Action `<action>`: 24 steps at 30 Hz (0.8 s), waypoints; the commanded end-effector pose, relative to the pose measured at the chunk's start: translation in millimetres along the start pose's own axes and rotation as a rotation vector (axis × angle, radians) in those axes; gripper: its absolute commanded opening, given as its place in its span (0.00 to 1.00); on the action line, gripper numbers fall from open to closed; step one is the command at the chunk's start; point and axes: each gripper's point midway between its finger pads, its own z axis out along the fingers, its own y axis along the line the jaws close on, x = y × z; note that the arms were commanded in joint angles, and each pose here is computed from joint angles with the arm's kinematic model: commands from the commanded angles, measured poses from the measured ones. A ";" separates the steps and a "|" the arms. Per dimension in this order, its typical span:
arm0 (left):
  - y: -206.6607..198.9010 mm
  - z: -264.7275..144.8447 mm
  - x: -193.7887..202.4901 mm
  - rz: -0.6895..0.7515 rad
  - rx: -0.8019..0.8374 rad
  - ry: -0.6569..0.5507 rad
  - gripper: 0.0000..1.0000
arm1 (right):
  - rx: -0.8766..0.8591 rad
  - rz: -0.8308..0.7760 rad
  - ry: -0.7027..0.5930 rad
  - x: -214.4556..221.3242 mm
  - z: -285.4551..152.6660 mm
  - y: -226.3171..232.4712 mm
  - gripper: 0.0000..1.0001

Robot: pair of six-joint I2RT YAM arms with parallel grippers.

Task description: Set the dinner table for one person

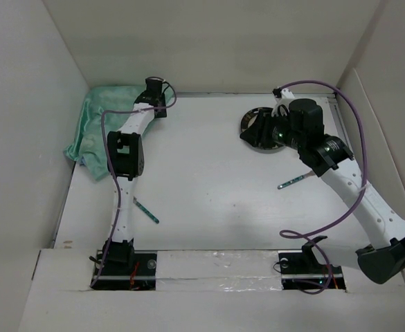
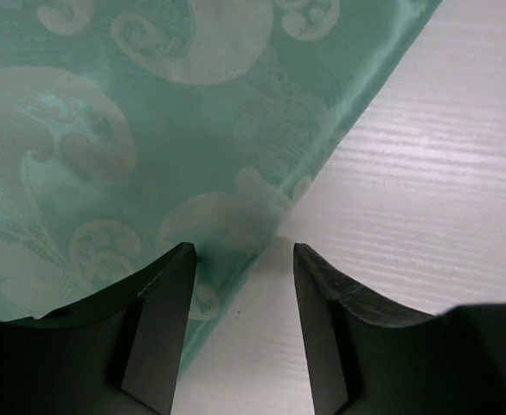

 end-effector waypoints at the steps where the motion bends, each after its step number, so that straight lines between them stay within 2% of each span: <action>1: -0.9 4.6 21.0 0.053 0.020 0.053 0.47 | -0.025 -0.040 -0.052 -22.8 -4.4 13.4 0.44; 3: 1.6 9.1 37.8 0.068 0.013 0.092 0.42 | -0.031 -0.043 -0.055 -24.1 -4.6 14.9 0.44; 4: 2.4 9.7 41.4 0.072 0.010 0.101 0.29 | -0.033 -0.043 -0.055 -24.5 -3.5 15.1 0.44; 6: 3.2 9.8 47.4 0.075 0.009 0.116 0.16 | -0.033 -0.044 -0.052 -23.5 -2.7 14.7 0.44; 7: 1.8 8.2 47.6 0.075 0.019 0.119 0.02 | -0.036 -0.043 -0.051 -22.2 -1.4 14.3 0.44; 8: 1.1 3.8 46.6 0.076 0.028 0.121 0.00 | -0.043 -0.045 -0.049 -21.3 -0.7 15.1 0.44; 9: 0.3 -0.1 46.2 0.074 0.037 0.124 0.00 | -0.046 -0.045 -0.049 -20.5 0.3 15.0 0.44; 12: -34.6 -30.1 45.5 0.132 0.138 0.101 0.00 | -0.056 -0.041 -0.029 -13.3 9.6 12.4 0.44; 14: -68.9 -60.9 55.4 0.221 0.205 0.081 0.00 | -0.053 -0.035 -0.033 -11.7 17.0 9.2 0.44; 15: -92.9 -83.2 67.3 0.316 0.257 0.062 0.00 | -0.042 -0.022 -0.027 -9.0 23.3 5.3 0.44; 16: -93.4 -82.5 63.6 0.314 0.253 0.046 0.00 | -0.043 -0.018 -0.029 -9.4 25.5 5.0 0.44; 18: -119.9 -117.3 89.7 0.430 0.300 0.038 0.00 | -0.010 0.002 -0.026 -6.0 32.1 -6.2 0.44; 22: -142.7 -157.2 127.9 0.534 0.359 0.054 0.00 | 0.067 0.051 -0.002 7.3 46.9 -29.5 0.48; 24: -145.7 -178.9 145.0 0.579 0.390 0.057 0.07 | 0.122 0.072 0.018 21.3 54.9 -48.4 0.53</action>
